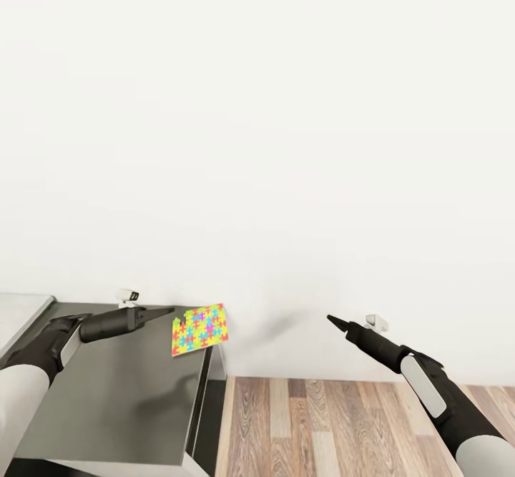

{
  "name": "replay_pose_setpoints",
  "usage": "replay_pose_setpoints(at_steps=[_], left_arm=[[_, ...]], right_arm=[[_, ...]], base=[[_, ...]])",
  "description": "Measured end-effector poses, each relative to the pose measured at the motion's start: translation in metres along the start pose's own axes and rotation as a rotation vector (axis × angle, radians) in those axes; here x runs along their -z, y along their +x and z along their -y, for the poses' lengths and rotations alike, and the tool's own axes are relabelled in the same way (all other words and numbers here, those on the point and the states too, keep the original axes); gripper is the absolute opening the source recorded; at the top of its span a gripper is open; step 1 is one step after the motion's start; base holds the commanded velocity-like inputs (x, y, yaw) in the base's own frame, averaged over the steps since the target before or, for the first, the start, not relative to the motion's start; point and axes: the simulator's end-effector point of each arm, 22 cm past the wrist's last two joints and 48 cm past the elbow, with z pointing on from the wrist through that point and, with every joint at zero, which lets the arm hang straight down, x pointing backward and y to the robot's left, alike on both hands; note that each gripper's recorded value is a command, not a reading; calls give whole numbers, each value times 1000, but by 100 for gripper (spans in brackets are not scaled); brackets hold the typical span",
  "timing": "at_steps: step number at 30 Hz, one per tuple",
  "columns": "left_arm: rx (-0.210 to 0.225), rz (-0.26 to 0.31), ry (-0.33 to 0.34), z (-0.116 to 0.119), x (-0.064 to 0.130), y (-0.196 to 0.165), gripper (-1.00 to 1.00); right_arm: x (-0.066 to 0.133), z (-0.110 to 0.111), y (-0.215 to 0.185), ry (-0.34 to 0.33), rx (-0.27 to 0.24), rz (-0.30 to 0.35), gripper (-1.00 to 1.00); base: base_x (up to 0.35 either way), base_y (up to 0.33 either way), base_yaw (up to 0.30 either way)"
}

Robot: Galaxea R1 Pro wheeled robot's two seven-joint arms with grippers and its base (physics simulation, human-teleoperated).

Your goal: Put all the toys in the child's room - the three board games (two on the bed and one on the table), the two jigsaw puzzles on the table, and the tennis ball on the table - inside the toy box on the table in the child's room.

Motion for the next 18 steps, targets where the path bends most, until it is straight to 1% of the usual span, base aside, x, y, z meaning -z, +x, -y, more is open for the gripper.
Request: replay_pose_setpoints(at_steps=[18], left_arm=[[-27,7,7,13,1,-9,100]], right_arm=[[5,-13,-11,-17,13,20,100]], base=[[0,0,0]])
